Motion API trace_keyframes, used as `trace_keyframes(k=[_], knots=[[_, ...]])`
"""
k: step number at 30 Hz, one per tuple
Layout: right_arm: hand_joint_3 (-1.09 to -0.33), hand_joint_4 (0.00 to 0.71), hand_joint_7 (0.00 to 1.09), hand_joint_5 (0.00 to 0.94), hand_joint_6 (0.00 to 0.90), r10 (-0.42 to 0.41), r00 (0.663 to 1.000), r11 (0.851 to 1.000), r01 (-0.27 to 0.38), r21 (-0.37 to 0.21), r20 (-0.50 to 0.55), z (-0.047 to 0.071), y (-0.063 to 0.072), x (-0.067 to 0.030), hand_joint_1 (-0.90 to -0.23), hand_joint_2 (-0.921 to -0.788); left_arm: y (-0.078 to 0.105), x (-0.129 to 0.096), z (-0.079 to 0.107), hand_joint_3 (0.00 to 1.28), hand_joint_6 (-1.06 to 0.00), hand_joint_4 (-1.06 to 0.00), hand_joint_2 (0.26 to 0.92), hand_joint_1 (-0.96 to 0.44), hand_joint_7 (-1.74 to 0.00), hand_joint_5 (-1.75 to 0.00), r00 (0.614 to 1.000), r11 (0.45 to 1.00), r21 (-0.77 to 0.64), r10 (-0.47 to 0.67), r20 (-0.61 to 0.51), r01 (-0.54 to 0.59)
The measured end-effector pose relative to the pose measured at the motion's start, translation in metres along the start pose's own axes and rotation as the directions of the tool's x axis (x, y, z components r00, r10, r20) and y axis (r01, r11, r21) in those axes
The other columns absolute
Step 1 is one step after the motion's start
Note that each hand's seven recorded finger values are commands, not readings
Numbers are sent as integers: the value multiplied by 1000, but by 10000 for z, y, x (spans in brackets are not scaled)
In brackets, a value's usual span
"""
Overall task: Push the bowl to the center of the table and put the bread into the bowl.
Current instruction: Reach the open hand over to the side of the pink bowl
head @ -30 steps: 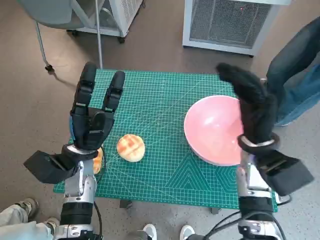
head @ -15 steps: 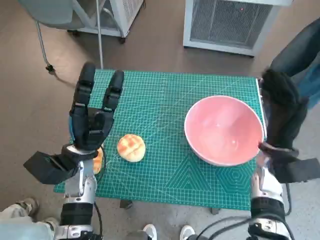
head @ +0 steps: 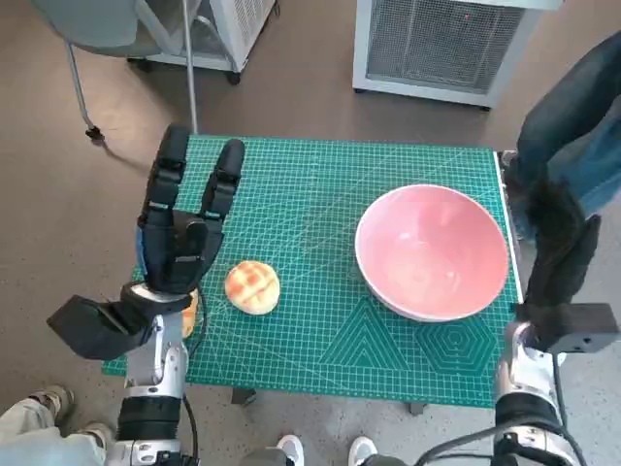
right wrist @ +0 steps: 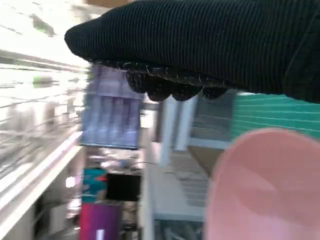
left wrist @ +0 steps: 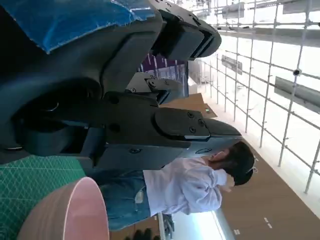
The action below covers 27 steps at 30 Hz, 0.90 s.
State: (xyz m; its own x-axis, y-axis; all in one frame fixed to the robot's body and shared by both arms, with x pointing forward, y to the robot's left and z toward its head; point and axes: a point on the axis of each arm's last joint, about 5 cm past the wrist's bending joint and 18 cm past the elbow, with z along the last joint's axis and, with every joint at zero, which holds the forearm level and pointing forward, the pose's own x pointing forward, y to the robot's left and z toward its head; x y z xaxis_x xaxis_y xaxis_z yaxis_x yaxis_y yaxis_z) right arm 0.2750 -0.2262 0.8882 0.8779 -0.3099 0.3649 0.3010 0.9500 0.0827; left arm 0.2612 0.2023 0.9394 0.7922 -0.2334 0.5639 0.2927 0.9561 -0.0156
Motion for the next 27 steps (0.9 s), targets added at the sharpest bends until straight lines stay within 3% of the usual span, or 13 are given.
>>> trace_keyframes(k=[6,12,27], knots=[[-849,177,539,0,5,2,994,998,4,63,-105,-97,81,-62,-520,-921,-2,-6,6,0,-377,-398,901,-184,-1,-1,1000,1000,-2,3,-5,-3],[-848,169,536,0,10,43,985,993,-23,116,-168,-134,232,-66,-526,-921,-1,6,33,0,-377,-397,901,-187,0,0,1000,1000,4,2,7,-2],[-816,168,515,2,6,128,966,963,-68,259,-225,-60,576,115,-535,-921,22,-48,41,0,-383,-397,902,-187,-3,-1,1000,1000,14,23,0,-23]])
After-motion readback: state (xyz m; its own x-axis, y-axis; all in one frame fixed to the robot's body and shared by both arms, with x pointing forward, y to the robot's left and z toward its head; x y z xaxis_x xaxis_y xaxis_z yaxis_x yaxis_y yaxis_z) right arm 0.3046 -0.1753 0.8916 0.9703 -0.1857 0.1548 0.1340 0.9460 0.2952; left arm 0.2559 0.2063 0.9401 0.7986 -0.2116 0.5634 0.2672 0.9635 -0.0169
